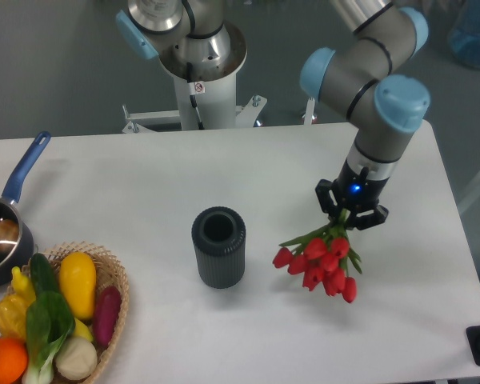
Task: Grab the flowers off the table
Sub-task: 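Lift the red tulip bouquet up off the table by its stems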
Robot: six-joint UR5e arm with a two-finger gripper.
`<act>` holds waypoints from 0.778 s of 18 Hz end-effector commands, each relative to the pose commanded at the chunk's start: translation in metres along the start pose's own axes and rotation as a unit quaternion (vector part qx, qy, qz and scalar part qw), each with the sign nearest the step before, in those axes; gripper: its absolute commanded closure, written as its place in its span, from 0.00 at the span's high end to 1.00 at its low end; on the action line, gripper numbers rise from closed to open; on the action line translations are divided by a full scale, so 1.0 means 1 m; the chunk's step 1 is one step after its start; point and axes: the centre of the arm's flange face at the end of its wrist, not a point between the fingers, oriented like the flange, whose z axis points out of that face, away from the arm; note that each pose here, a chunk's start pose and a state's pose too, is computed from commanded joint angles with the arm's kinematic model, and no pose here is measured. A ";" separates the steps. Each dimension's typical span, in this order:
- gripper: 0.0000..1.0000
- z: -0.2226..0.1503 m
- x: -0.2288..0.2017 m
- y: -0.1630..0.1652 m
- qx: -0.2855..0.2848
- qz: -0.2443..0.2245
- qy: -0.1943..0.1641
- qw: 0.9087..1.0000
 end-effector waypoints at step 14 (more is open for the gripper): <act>0.25 -0.064 0.011 -0.019 0.106 0.004 -0.016 0.994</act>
